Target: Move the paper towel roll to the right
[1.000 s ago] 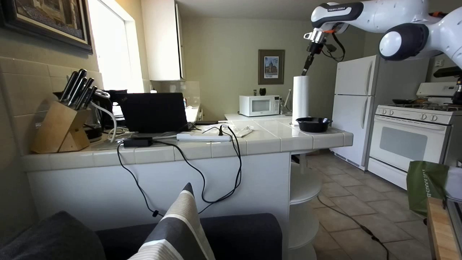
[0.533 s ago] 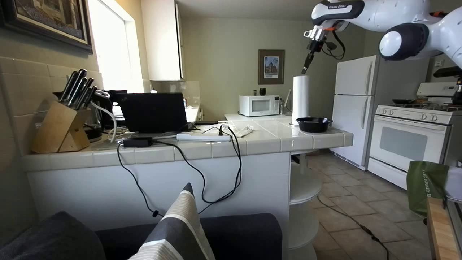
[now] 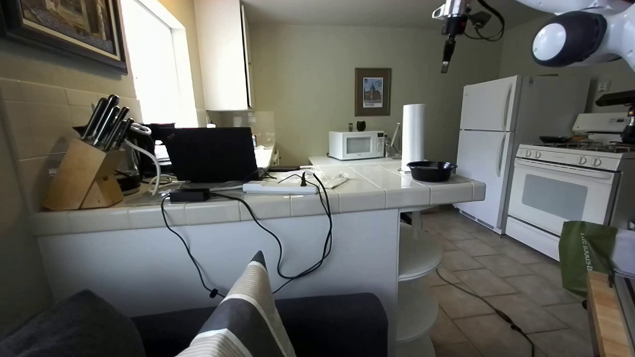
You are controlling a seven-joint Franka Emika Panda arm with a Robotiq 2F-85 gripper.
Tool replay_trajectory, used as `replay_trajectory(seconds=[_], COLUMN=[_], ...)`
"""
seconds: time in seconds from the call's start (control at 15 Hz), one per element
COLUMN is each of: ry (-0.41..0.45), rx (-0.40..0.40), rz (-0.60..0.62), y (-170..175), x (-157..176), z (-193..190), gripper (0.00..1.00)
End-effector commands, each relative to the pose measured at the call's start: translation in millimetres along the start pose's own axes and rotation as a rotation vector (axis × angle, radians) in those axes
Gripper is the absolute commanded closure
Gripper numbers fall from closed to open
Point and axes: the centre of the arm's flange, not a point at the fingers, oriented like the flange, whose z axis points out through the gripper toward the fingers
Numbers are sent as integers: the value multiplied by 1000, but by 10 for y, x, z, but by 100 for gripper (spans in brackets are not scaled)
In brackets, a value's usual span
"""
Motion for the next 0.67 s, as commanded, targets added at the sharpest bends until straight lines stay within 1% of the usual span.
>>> replay_trajectory(seconds=[0.0, 0.07, 0.13, 0.2, 0.27, 0.33, 0.47, 0.53, 0.6], ry=[-121, -138, -134, -122, -101, -64, 18, -30, 0], rx=[7, 18, 33, 34, 12, 4, -70, -20, -35], rz=[141, 184, 249, 305, 360, 411, 479, 411, 434], y=[-366, -513, -672, -831, -1008, -1146, -1367, -914, -991], x=[-140, -202, -255, -300, -341, -362, -350, -156, -129], z=[-442, -515, -564, -634, -665, -737, -852, -1053, -1160], gripper=[38, 31, 22, 16, 9, 1, 0, 4, 0])
